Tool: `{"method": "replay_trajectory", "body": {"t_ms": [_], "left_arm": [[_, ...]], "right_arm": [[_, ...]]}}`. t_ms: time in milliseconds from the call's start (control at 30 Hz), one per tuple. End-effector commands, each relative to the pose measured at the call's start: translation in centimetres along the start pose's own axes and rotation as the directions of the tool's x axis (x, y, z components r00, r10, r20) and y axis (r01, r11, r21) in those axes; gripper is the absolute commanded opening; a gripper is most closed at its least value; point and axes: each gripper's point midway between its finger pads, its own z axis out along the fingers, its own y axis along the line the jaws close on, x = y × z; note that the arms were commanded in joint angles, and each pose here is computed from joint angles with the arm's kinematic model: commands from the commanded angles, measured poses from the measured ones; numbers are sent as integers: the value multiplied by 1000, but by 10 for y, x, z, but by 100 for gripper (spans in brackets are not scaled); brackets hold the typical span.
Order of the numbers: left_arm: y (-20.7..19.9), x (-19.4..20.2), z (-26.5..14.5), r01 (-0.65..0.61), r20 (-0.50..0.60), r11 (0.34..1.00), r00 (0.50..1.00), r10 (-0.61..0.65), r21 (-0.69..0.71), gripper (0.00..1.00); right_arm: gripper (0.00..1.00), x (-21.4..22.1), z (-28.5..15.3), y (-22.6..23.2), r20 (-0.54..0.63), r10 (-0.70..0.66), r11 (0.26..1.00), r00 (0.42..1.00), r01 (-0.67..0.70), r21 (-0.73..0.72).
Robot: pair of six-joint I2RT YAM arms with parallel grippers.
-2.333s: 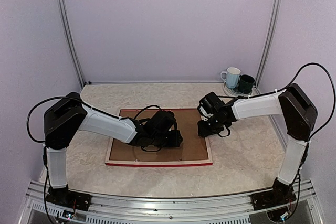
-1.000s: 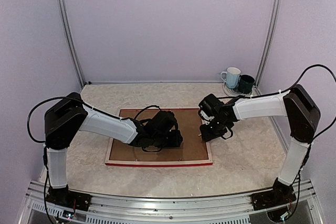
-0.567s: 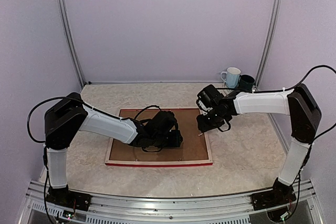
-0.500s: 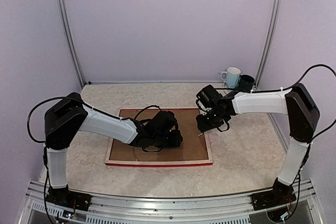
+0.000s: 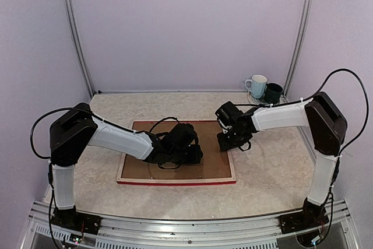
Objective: Put the photo into the frame
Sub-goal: Press the fastener onto the backboard.
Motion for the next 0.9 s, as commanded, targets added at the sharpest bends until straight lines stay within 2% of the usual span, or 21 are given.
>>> {"method": "replay_trajectory", "body": {"t_ms": [0,267,600,867], "left_arm": [[38,58,15,-47,-180,992,983,24,-119,48],[40,58,16,-49,-182,990,983,26,-129,48],[40,58,16,-45,-180,991,983,21,-129,48],[41,60,16,-40,-182,991,983,17,-124,48]], "right_arm": [[42,34,6,-5,-91,-31,1000,995,31,2],[39,48,1,-8,-118,-52,999,992,51,-11],[41,39,-7,-3,-94,-53,998,994,50,-38],[41,18,-25,-3,-18,-17,998,1000,15,-67]]}}
